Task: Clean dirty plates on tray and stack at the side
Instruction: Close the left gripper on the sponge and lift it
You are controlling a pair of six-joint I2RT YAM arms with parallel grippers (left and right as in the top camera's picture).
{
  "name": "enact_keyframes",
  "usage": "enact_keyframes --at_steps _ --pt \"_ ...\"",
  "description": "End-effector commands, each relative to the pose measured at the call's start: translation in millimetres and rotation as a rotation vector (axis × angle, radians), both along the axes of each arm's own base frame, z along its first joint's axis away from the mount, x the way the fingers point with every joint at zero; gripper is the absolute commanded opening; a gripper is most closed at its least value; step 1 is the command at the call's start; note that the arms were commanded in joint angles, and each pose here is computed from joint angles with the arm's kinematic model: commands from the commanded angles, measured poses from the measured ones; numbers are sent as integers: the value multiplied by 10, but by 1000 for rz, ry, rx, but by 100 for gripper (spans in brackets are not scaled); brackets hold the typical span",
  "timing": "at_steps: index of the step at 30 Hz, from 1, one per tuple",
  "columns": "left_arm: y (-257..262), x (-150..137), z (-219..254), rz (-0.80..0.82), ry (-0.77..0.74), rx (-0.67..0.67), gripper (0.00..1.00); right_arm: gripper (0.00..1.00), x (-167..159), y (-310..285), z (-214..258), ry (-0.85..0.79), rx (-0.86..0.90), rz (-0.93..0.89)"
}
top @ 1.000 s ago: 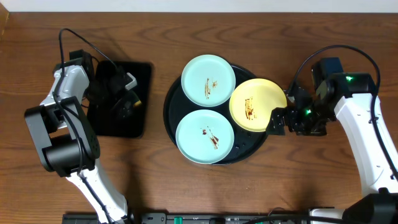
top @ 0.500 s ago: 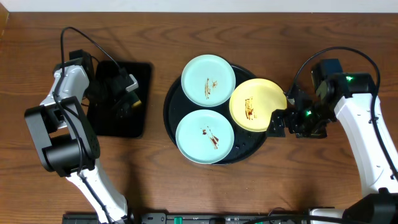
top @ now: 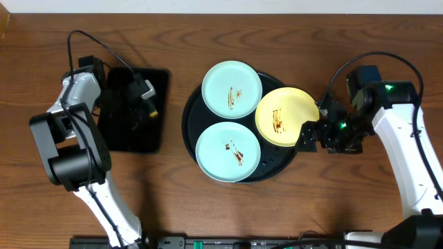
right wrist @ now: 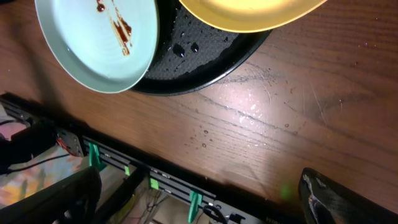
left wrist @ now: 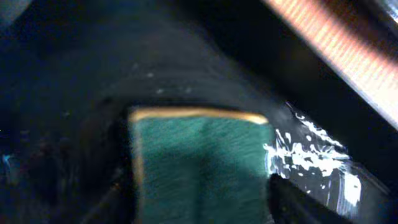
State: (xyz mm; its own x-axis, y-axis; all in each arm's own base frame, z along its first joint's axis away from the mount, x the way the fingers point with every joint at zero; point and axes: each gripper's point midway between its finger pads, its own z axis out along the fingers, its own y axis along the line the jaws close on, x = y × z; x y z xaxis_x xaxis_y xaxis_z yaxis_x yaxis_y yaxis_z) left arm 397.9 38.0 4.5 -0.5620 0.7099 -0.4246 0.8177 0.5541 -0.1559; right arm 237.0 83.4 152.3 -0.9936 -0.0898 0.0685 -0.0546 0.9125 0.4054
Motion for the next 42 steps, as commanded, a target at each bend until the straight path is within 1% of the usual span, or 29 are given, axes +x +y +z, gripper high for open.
enact_keyframes --at_steps 1,2,4,11,13,14,15,17,18,27,31,34,38,40,42 --pt "-6 -130 -306 24 102 -6 72 99 37 41 91 -29 20 -9" --pt "-1 -137 -339 24 108 -3 71 99 38 40 91 -30 20 -9" --pt "19 -133 -362 27 111 9 67 99 40 40 91 -31 20 -9" --pt "34 -124 -356 34 109 17 66 99 55 41 90 -37 20 -8" --pt "35 -125 -356 37 111 17 59 99 56 40 90 -37 20 -9" --pt "34 -127 -356 37 111 17 53 99 55 40 90 -37 20 -9" --pt "34 -128 -356 37 112 17 42 99 55 40 90 -37 20 -9" --pt "33 -132 -355 37 114 17 13 99 55 40 90 -37 20 -9" --pt "33 -132 -355 38 114 17 8 99 56 40 90 -37 20 -9" --pt "37 -117 -347 40 108 18 7 99 63 41 90 -41 21 -8" --pt "50 -73 -257 48 83 25 7 99 83 42 89 -49 21 -8" --pt "110 129 -87 168 28 35 7 99 99 43 89 -56 22 -8" --pt "225 445 259 335 -86 41 7 99 101 42 88 -58 21 -8" --pt "347 593 429 455 -136 62 7 99 101 42 88 -58 21 -8" --pt "493 682 547 556 -172 108 8 99 101 42 88 -58 21 -8"
